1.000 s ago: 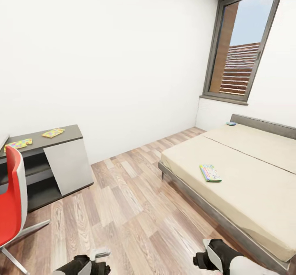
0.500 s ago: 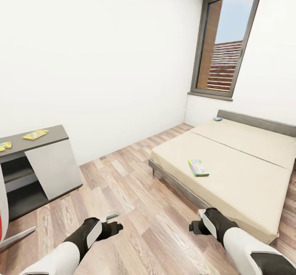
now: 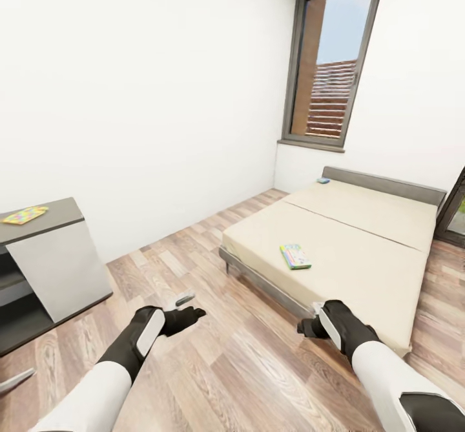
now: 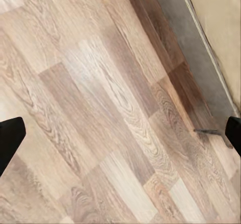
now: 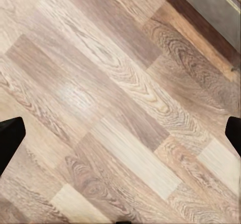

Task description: Put all the toys in the child's room - the three board games (two on the bed and one on the table), the two jigsaw puzzles on the table, and the tennis ball on the table - inside the toy box on the table in the child's room.

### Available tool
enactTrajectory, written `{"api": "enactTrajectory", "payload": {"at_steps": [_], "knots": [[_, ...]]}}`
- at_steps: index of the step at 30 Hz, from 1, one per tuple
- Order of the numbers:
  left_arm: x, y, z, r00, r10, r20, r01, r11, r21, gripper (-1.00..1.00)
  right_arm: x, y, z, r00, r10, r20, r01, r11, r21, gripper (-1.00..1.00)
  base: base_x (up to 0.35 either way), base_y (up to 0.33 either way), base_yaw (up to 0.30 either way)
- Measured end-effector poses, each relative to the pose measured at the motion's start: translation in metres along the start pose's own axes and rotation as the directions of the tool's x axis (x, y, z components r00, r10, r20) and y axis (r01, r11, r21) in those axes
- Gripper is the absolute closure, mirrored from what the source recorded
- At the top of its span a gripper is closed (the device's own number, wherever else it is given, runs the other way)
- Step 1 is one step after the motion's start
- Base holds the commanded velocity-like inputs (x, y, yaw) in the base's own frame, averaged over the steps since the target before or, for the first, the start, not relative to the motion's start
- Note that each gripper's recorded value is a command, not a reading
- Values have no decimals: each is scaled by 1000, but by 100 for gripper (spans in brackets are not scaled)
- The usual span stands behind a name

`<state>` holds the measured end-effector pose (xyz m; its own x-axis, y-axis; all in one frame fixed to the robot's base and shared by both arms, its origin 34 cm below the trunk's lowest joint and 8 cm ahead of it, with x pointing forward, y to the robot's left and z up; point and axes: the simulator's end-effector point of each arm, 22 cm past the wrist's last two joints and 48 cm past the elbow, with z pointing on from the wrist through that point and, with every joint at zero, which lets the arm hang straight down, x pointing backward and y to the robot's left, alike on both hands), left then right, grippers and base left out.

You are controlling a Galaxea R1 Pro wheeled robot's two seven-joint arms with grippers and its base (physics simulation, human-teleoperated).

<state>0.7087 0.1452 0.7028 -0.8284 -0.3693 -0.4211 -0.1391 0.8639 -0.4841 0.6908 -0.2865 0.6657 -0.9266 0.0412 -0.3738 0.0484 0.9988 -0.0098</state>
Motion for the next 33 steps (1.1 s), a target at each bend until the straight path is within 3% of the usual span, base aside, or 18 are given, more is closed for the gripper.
{"api": "enactTrajectory", "payload": {"at_steps": [10,24,28,33], "knots": [[-3,-31,-1,1000,-16,13,15,998,66,-100,-22,-11,-12,999,3,38,-4,1000,13,-100,0,0,-104],[16,-24,2,999,-38,2,37,997,68,-100,-29,-17,-15,998,19,61,-19,1000,12,-100,50,0,-21],[18,-23,2,999,-39,7,39,997,67,-100,-31,-17,-13,996,18,93,-19,1000,12,-100,247,0,-4],[20,-21,3,999,-39,12,39,997,64,-100,-38,-17,-8,981,15,195,-19,1000,15,-100,299,0,-2]]}}
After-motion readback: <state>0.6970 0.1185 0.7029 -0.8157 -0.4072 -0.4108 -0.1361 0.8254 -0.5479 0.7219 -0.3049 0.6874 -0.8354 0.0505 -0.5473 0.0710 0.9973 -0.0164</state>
